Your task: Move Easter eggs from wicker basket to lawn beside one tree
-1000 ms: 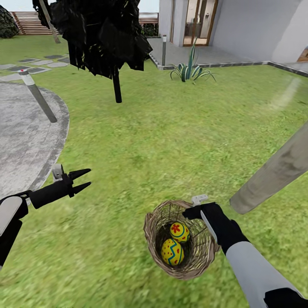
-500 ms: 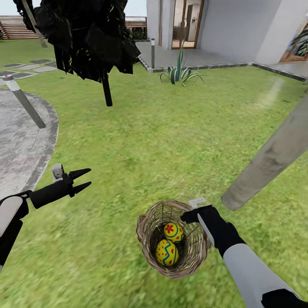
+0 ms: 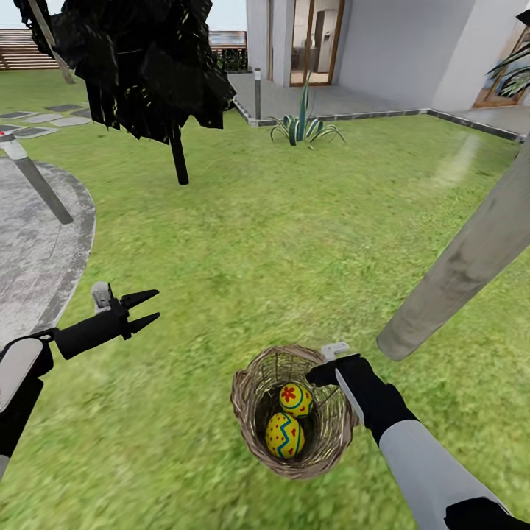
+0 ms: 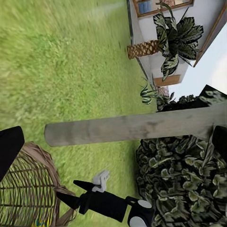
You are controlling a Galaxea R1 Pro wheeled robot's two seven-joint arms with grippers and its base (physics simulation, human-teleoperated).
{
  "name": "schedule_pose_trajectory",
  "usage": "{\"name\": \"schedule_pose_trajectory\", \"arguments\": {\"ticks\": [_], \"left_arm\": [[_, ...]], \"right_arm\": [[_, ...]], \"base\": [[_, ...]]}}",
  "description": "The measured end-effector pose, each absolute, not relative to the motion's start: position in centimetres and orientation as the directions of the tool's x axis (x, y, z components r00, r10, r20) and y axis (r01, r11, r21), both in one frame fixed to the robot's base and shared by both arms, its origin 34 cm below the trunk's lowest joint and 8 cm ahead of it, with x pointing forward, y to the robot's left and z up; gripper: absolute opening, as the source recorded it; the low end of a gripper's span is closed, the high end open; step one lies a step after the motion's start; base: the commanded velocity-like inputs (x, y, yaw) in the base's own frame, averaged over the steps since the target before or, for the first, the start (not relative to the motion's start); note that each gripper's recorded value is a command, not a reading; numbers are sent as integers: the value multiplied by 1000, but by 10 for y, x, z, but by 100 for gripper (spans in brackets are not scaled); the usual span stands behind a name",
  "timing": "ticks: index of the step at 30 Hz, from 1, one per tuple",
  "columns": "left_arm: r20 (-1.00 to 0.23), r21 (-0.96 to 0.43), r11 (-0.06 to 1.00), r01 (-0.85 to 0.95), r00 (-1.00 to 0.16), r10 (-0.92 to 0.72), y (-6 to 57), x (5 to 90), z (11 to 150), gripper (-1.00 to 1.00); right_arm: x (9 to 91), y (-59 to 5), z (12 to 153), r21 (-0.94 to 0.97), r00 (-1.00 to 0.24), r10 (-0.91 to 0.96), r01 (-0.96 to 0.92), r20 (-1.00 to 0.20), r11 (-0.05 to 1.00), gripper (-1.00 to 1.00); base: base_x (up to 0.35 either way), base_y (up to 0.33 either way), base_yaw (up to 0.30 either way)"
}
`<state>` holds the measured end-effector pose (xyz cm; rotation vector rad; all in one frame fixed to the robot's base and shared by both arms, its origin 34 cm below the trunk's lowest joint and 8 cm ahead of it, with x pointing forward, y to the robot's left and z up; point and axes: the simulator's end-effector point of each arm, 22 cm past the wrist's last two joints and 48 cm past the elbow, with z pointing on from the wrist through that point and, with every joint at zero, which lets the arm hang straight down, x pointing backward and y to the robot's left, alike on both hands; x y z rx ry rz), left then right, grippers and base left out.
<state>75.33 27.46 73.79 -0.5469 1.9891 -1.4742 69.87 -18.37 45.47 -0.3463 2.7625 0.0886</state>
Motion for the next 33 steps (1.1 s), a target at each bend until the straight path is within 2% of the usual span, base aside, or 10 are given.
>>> {"name": "schedule_pose_trajectory", "arguments": {"ticks": [11,19,33], "left_arm": [[-216,-955,297,22,-738,-640,273,753,737,100],[-216,-955,297,22,-738,-640,273,753,737,100],[-206,-959,283,23,-740,-640,267,753,737,100]], "right_arm": [[699,-183,455,21,-907,-228,-251,-353,968,100],[691,-156,457,140,-907,-229,-293,-353,946,100],[685,-157,452,148,-913,-230,-292,-337,945,100]], "base": [[0,0,0],[0,0,0],[0,0,0]]}}
